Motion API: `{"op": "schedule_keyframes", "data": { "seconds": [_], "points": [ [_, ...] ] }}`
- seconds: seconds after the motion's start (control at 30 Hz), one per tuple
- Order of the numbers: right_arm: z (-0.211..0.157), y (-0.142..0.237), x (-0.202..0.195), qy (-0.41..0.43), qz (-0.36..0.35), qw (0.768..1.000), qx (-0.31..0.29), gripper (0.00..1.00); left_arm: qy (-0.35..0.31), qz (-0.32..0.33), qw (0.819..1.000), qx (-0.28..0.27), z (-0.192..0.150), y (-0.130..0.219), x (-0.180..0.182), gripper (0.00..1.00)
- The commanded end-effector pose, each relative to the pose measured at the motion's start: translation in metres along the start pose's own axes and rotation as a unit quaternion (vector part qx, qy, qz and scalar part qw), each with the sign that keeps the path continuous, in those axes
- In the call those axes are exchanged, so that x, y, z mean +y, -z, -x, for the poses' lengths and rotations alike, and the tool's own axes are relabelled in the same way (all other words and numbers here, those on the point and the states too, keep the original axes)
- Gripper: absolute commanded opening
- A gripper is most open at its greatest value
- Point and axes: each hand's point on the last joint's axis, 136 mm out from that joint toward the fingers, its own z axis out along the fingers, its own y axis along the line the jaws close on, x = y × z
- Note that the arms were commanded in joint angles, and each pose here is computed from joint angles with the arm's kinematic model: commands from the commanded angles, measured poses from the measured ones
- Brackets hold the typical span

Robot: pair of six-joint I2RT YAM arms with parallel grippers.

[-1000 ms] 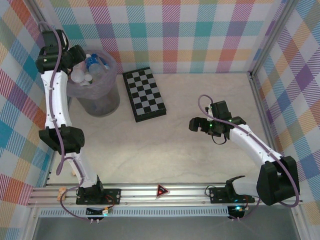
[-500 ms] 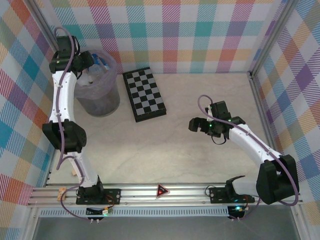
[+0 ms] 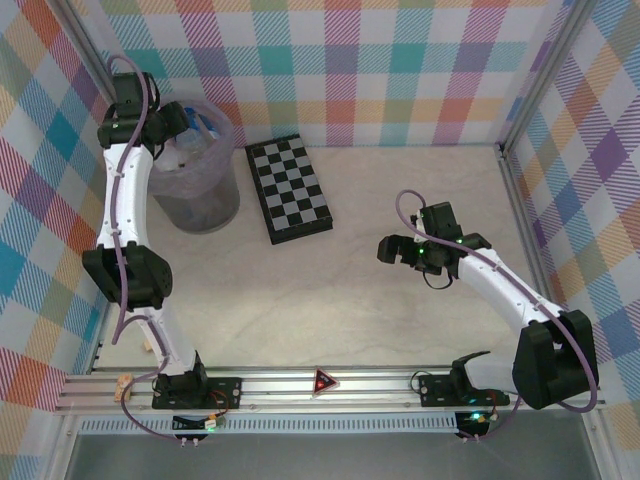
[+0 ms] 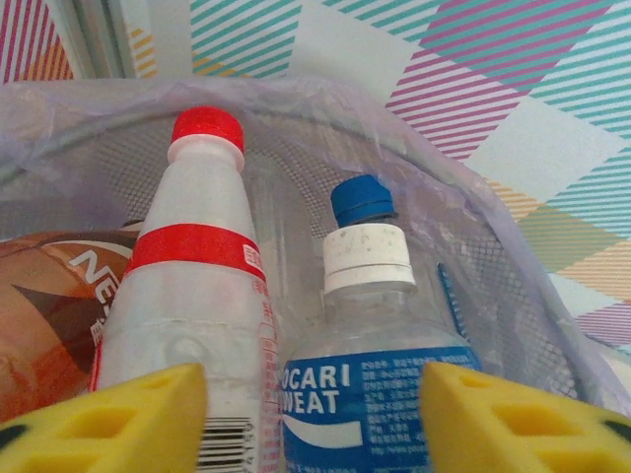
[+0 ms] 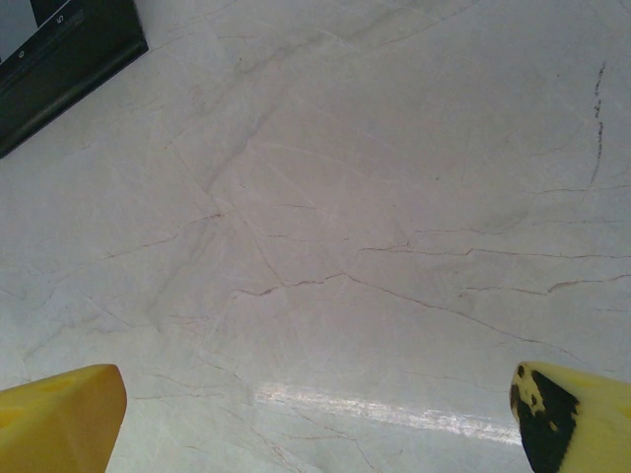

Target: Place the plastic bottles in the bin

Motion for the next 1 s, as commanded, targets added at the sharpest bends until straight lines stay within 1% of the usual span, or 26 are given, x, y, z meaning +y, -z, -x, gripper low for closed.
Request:
{"op": "schedule_keyframes", "data": {
  "seconds": [0.0,0.1,0.23,0.33,0.43,0.57,0.63,0.7,0.77,0.87,0.93,0.97],
  "points": [
    [0.005,0.007,0.005,0.000,0.014,1.000,-0.015,1.00,-0.011,-0.005,1.000,0.007,0.002,0.016,-0.005,0.68],
    [0.006,0.010,0.005,0.004,0.012,1.000,-0.019,1.00,-0.017,-0.015,0.999,-0.027,0.020,0.038,-0.010,0.75],
    [0.016,0.017,0.002,0.014,-0.008,0.999,-0.036,1.00,-0.024,-0.032,0.997,-0.059,0.036,0.071,-0.016,0.80],
    [0.031,0.026,-0.002,0.025,-0.032,0.997,-0.069,1.00,-0.032,-0.039,0.996,-0.067,0.034,0.094,-0.017,0.82],
    [0.050,0.039,0.002,0.048,-0.041,0.993,-0.102,1.00,-0.052,-0.035,0.994,-0.086,0.023,0.120,-0.018,0.83],
    [0.073,0.055,0.005,0.075,-0.060,0.986,-0.136,0.99,-0.072,-0.042,0.990,-0.115,-0.011,0.157,-0.024,0.83],
    [0.083,0.061,0.001,0.077,-0.078,0.982,-0.152,0.99,-0.099,-0.036,0.986,-0.127,-0.033,0.173,-0.032,0.83],
    [0.093,0.066,-0.001,0.084,-0.093,0.978,-0.169,0.99,-0.131,-0.033,0.984,-0.120,-0.064,0.180,-0.039,0.83],
    [0.102,0.068,-0.006,0.094,-0.109,0.971,-0.191,0.99,-0.146,-0.041,0.982,-0.112,-0.094,0.185,-0.042,0.88],
    [0.117,0.070,-0.019,0.095,-0.145,0.957,-0.233,1.00,-0.133,-0.055,0.984,-0.103,-0.133,0.180,-0.035,0.95],
    [0.127,0.061,-0.031,0.111,-0.165,0.944,-0.262,0.99,-0.124,-0.050,0.987,-0.087,-0.162,0.165,-0.025,0.98],
    [0.131,0.057,-0.036,0.123,-0.176,0.937,-0.275,1.00,-0.126,-0.042,0.988,-0.073,-0.182,0.151,-0.018,1.00]
  ]
}}
